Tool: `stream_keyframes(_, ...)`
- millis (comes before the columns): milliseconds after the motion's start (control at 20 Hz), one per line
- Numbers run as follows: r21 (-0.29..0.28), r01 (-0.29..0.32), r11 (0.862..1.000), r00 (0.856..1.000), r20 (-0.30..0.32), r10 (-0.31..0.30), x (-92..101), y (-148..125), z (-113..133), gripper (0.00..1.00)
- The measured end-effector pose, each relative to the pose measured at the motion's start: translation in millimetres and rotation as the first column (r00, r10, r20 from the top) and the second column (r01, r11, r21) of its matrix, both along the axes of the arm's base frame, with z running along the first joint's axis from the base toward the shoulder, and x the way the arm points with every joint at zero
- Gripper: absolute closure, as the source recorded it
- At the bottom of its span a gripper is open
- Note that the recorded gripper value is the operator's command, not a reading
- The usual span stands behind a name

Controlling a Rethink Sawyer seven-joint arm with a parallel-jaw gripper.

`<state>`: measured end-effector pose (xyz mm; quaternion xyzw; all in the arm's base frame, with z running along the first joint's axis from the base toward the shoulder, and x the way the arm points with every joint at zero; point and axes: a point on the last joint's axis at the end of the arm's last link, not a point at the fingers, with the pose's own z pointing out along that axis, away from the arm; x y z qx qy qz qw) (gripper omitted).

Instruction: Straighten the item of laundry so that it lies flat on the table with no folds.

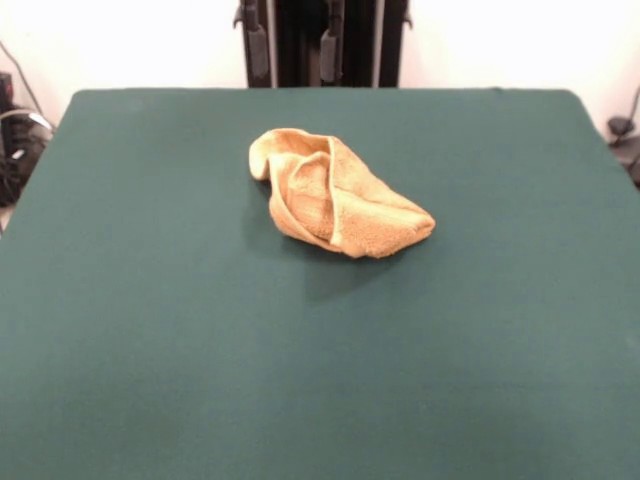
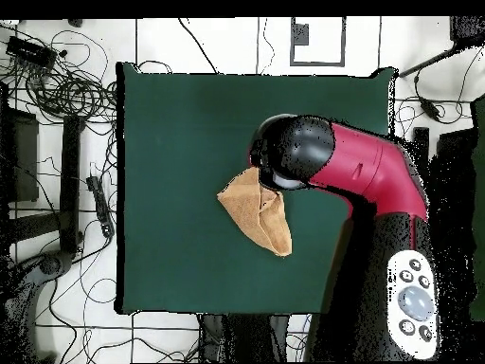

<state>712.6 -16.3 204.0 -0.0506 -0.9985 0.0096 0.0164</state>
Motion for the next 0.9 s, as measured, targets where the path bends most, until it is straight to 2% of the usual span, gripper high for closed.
stream_keyframes(900, -0.001, 0.003, 1.000, 1.000, 0.005, -0.003, 1.9, -2.7, 1.4, 0.00)
